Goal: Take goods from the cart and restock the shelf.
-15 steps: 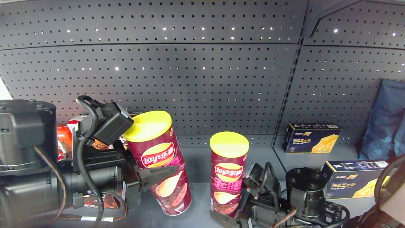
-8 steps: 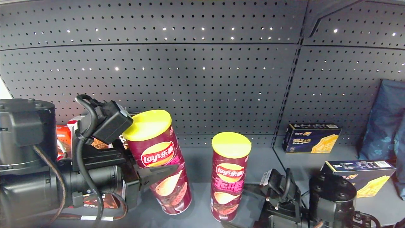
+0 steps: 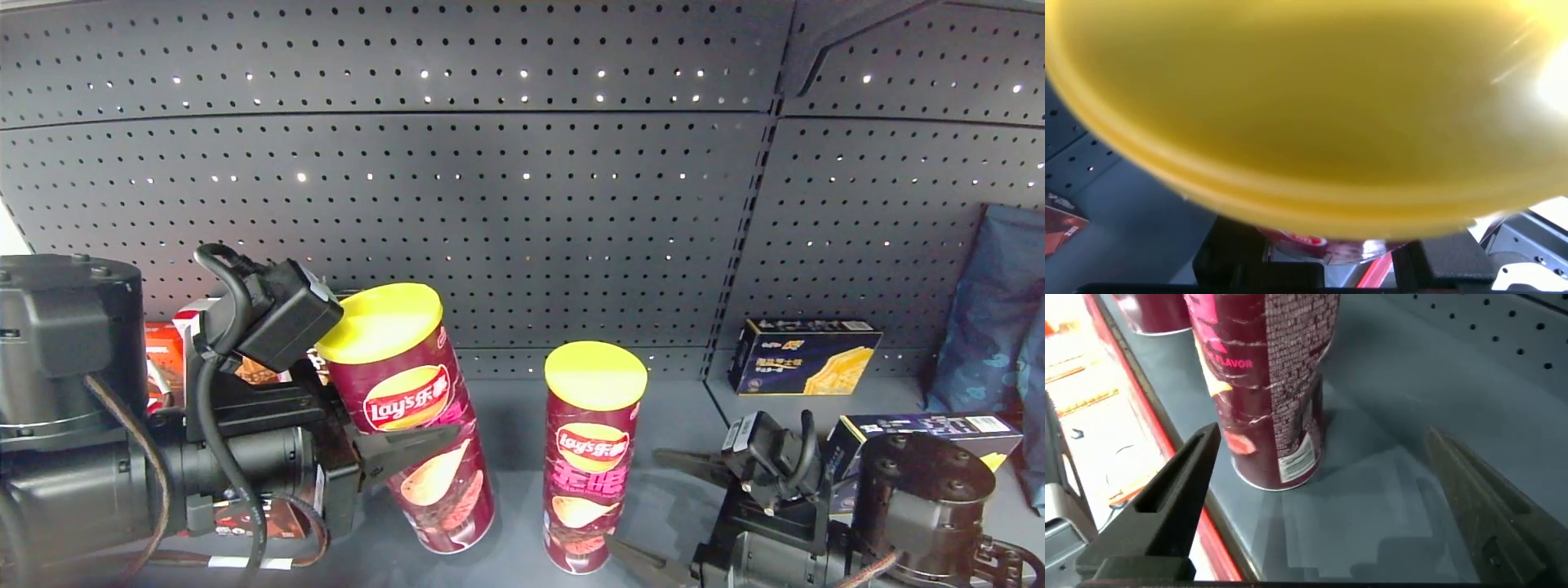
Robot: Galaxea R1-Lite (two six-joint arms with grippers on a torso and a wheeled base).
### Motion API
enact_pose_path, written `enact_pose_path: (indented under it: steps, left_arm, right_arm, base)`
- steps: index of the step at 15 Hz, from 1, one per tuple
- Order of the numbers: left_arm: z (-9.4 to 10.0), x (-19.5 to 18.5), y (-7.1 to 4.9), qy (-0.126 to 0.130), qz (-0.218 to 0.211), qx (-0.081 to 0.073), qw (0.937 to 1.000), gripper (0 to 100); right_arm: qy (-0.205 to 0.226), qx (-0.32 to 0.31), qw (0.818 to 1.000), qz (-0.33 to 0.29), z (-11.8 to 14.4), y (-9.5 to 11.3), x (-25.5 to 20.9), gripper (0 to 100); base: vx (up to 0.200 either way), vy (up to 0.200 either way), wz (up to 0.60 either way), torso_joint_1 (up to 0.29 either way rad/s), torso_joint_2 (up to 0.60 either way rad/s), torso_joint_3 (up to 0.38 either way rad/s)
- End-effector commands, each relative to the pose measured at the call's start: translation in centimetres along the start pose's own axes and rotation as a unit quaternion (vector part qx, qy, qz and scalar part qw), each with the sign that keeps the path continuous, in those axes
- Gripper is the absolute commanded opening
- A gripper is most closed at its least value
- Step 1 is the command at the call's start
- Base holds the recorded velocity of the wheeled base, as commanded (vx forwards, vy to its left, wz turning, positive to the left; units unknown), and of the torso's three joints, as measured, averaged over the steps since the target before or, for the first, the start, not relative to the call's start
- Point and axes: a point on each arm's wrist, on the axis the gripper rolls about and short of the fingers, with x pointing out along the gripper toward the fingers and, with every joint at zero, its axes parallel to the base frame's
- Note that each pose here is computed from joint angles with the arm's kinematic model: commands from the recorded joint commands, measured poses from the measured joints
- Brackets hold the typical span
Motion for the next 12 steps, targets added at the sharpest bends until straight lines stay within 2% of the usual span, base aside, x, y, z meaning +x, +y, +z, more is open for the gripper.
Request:
enact_pose_path:
  steps: [1,12]
  left_arm:
    - [-0.03,-0.01,0.03,0.0,0.001,0.0,1.0,0]
    - [-0.18,0.0,0.01,0.003,0.0,-0.002,1.0,0]
  right_arm:
    - [-0.001,0.001,1.0,-0.007,0.04,-0.37,-0.06,100]
    - [0.001,0.004,1.0,-0.018,-0.07,-1.09,0.78,100]
  base:
    - [0.0,0.0,0.0,0.0,0.0,0.0]
    - [0.0,0.0,0.0,0.0,0.0,0.0]
